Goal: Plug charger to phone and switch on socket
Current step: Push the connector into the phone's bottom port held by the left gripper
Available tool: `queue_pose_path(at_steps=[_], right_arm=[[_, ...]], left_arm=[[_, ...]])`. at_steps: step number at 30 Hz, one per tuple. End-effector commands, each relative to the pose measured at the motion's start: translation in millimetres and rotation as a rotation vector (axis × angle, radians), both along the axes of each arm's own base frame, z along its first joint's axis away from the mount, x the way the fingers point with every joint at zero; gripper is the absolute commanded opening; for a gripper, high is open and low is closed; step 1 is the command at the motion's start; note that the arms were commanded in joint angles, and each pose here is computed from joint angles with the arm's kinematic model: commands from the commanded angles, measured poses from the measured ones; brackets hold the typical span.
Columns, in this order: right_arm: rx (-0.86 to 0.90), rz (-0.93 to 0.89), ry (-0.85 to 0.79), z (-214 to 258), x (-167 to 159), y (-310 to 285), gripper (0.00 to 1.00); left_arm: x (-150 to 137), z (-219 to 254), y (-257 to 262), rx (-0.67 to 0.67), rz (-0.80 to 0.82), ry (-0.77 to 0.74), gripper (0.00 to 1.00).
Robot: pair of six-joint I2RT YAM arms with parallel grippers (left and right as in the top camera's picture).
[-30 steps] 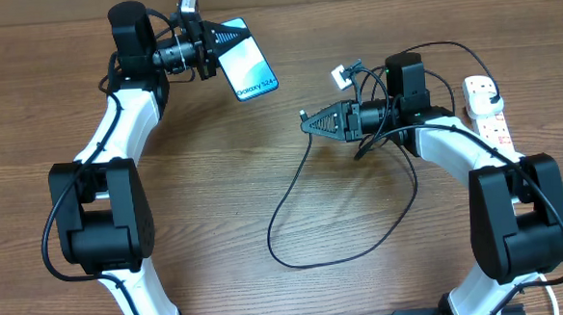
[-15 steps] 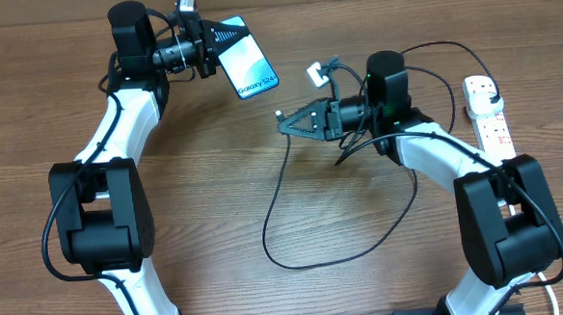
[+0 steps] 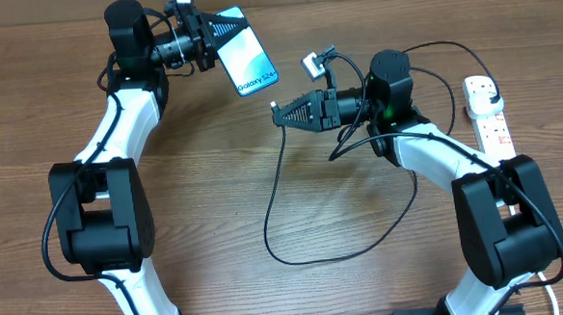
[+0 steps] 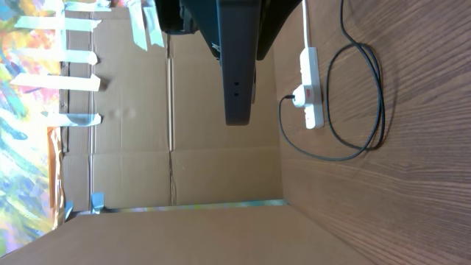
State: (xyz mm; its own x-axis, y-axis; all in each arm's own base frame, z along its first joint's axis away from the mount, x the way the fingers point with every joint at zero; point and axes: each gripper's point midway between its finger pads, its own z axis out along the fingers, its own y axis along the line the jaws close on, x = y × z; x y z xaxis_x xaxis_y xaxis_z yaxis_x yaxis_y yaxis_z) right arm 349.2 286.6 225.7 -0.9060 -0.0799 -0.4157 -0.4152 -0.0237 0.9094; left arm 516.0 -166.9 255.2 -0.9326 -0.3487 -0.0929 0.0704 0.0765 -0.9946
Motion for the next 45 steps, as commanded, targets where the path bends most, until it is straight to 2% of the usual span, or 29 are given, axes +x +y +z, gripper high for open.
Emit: queue_pose_path(at_steps=[1,7,13,23,32,45], right_arm=[[-0.001,-0.032,0.075,1,6,-2,0.04],[0.024,-0.056,0.134,13,8,5,0.04],[0.097,-0.047,0.062,40,0,17,0.04],[0.100,-0.046,0.054,41,-1,18,0.04],[0.123,-0.062,-0.011,48,0,16,0.04],[0.123,-0.065,-0.011,47,1,16,0.04]], left_arm=[[-5,16,-6,-0.009,-0.009,-0.020,0.04],[-4,31,-7,-0.039,-0.009,-0.052,0.04],[-7,45,-10,-0.075,-0.023,-0.070,0.04],[-8,49,-10,-0.120,-0.027,0.032,0.04],[-17,48,-13,-0.111,-0.079,0.030,0.04],[-29,46,-16,-0.102,-0.150,0.044,0.04]])
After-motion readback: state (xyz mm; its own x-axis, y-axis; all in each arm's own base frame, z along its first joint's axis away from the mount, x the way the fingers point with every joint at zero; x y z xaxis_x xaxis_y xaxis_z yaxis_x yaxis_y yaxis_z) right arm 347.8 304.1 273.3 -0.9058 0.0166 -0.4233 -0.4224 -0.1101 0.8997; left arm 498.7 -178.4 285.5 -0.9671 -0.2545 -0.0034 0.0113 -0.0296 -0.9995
